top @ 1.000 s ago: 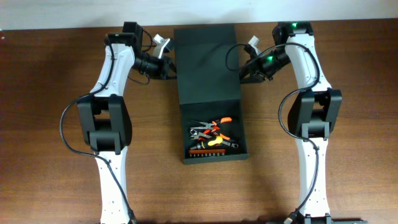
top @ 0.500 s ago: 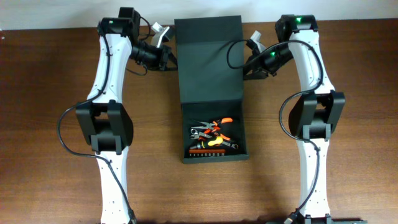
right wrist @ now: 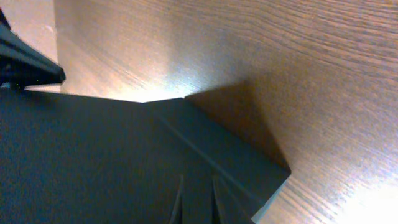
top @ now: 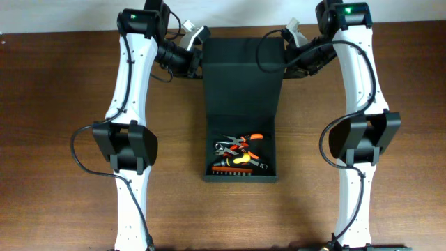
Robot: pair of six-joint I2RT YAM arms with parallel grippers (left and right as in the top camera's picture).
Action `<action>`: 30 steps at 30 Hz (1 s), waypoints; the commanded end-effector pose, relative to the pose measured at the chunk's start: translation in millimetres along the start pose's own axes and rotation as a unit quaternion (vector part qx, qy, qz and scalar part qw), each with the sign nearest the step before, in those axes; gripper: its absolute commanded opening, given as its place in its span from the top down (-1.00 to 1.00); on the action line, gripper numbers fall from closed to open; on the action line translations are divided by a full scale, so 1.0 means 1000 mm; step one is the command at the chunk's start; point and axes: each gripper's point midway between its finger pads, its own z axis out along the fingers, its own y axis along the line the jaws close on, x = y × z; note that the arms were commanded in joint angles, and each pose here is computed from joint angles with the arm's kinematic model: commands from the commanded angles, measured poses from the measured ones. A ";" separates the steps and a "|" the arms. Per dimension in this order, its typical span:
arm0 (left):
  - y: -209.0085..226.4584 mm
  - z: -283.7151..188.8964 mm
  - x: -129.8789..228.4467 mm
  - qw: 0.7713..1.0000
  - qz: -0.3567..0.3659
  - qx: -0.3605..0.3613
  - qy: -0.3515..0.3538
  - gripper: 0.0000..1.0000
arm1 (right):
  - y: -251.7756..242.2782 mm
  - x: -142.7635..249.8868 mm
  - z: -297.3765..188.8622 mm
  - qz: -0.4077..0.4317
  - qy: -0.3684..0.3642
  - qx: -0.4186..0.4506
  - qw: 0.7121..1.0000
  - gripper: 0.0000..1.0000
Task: Pack container
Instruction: 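Swing the lid forward over the box with both grippers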
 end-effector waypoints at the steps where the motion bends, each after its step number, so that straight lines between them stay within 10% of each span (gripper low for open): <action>1: -0.010 -0.006 -0.002 1.000 0.022 -0.002 -0.004 0.97 | 0.023 0.001 -0.026 -0.005 -0.026 0.033 0.999 0.71; 30: -0.127 -0.036 0.009 0.988 0.104 -0.115 -0.020 0.96 | 0.053 0.087 -0.063 0.005 0.011 0.140 0.990 0.62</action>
